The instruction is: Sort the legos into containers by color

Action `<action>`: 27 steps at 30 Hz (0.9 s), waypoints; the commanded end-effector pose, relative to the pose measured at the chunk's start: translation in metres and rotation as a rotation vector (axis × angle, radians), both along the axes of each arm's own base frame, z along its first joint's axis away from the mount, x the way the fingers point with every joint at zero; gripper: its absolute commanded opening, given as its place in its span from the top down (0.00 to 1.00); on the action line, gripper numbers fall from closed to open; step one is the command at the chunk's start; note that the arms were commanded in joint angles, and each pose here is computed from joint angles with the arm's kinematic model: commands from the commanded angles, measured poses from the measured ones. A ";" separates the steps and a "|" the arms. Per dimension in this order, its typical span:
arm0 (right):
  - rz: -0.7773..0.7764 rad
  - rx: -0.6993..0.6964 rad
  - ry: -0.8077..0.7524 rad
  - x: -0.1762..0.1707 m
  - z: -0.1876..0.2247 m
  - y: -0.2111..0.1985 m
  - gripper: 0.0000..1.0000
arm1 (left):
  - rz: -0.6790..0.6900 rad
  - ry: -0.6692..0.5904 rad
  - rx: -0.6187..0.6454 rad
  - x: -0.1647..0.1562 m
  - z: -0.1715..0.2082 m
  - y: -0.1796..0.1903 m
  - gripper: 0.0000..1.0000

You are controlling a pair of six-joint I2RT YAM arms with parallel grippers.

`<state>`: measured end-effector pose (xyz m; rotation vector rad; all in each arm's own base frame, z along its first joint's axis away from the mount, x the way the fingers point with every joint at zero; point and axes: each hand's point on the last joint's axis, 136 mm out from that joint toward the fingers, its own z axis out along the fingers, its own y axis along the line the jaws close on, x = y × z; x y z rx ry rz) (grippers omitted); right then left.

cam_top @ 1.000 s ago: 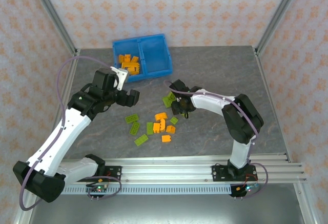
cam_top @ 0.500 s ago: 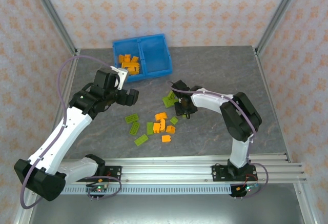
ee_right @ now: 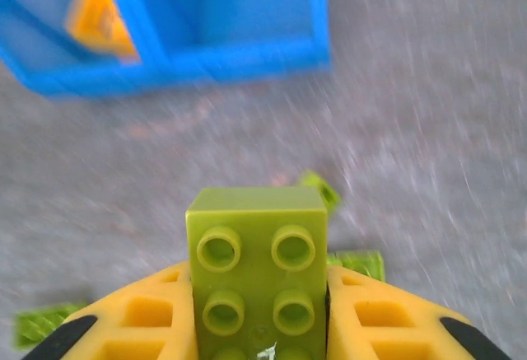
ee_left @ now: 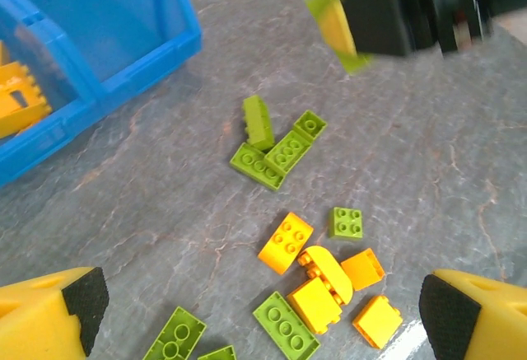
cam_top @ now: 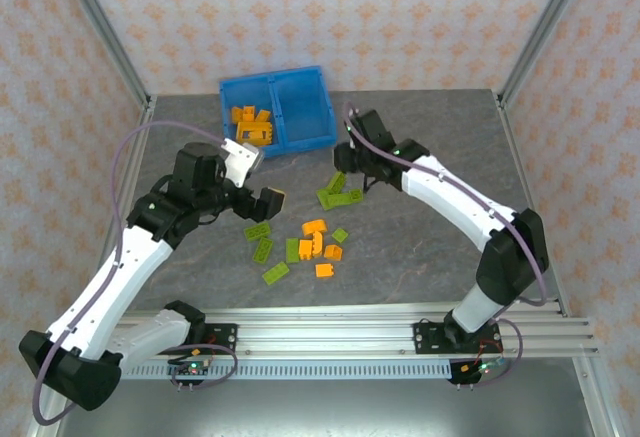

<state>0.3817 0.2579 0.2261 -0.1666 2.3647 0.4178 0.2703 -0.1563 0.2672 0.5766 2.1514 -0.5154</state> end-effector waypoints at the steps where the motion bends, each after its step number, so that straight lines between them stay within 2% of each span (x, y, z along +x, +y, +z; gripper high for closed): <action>1: 0.004 0.079 -0.086 0.030 0.035 0.023 0.72 | -0.070 -0.104 -0.021 -0.008 0.016 -0.006 0.00; 5: -0.011 0.067 -0.153 0.080 0.044 0.050 0.72 | -0.017 -0.146 0.007 -0.007 0.017 0.006 0.00; 8: -0.038 0.070 -0.185 0.122 0.043 0.067 0.72 | 0.071 -0.149 0.041 0.000 0.015 0.019 0.00; 10: -0.067 0.059 -0.177 0.150 0.029 0.075 0.72 | 0.127 -0.138 0.060 0.004 0.014 0.028 0.00; 14: -0.098 -0.011 -0.210 0.194 -0.004 0.086 0.72 | 0.125 -0.128 0.065 0.004 0.015 0.028 0.00; 21: -0.032 -0.035 -0.228 0.220 -0.062 0.107 0.66 | 0.114 -0.144 0.060 0.002 0.017 0.027 0.00; 24: -0.001 -0.016 -0.236 0.220 -0.063 0.115 0.61 | 0.112 -0.143 0.060 0.003 0.016 0.026 0.00; 27: -0.025 -0.030 -0.259 0.223 -0.052 0.109 0.51 | 0.111 -0.134 0.060 0.004 0.014 0.026 0.00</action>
